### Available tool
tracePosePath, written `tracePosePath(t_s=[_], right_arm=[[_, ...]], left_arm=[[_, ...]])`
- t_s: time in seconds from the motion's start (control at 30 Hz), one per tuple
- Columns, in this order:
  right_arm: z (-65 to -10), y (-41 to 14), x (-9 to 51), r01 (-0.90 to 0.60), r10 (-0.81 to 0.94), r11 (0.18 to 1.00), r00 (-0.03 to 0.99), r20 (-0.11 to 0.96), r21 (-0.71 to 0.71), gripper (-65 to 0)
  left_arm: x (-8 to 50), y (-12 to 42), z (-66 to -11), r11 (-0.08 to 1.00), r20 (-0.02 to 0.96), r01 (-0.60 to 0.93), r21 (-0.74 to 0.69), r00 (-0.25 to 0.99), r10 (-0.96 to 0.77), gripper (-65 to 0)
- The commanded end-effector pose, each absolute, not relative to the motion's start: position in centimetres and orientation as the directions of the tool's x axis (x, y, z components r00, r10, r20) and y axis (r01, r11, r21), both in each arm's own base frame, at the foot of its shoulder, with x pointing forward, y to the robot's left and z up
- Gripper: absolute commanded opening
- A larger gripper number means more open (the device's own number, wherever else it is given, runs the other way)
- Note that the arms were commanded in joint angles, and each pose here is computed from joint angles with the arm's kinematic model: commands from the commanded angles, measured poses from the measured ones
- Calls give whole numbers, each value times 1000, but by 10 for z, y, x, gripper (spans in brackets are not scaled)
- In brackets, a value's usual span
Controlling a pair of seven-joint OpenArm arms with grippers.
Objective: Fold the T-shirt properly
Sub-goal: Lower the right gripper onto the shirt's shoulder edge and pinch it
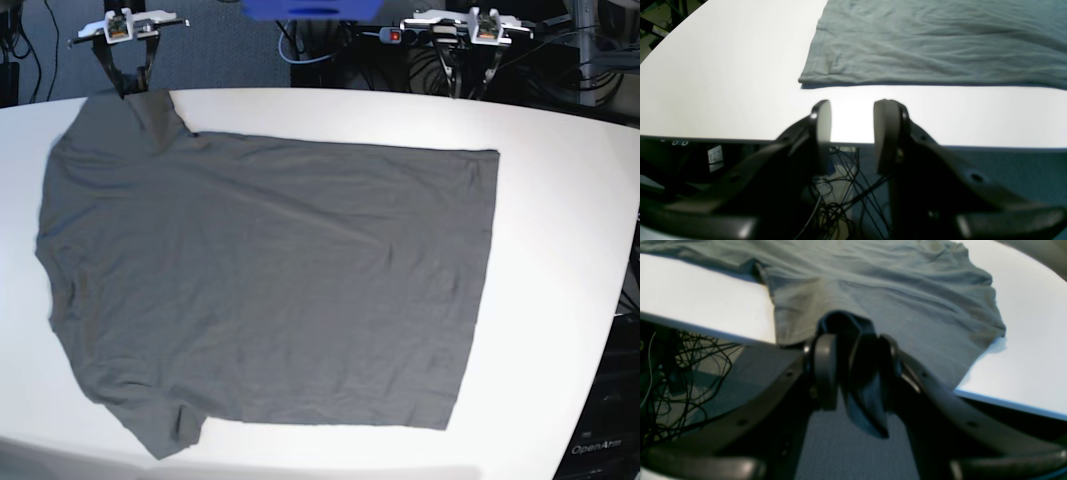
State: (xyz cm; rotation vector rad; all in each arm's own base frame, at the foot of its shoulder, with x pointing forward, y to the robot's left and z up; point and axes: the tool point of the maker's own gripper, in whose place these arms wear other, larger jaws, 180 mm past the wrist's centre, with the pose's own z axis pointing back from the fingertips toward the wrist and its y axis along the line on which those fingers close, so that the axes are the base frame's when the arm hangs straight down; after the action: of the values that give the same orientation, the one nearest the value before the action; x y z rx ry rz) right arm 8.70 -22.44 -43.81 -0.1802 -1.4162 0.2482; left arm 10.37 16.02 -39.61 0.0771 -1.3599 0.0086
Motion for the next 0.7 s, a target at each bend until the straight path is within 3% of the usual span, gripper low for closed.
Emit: tracePosePath(t_s=[0.0, 0.17, 0.67], right_arm=[[-432, -228, 86, -59, 286, 958, 113, 951, -281, -470], [-432, -228, 86, -59, 286, 958, 113, 951, -281, -635], [-431, -225, 85, -69, 282, 959, 107, 953, -276, -635]], left_arm=[[102, 161, -389, 997, 982, -55, 55, 184, -44, -438], [101, 162, -390, 997, 982, -56, 56, 186, -45, -438], [101, 162, -390, 997, 981, -58, 56, 187, -45, -438]])
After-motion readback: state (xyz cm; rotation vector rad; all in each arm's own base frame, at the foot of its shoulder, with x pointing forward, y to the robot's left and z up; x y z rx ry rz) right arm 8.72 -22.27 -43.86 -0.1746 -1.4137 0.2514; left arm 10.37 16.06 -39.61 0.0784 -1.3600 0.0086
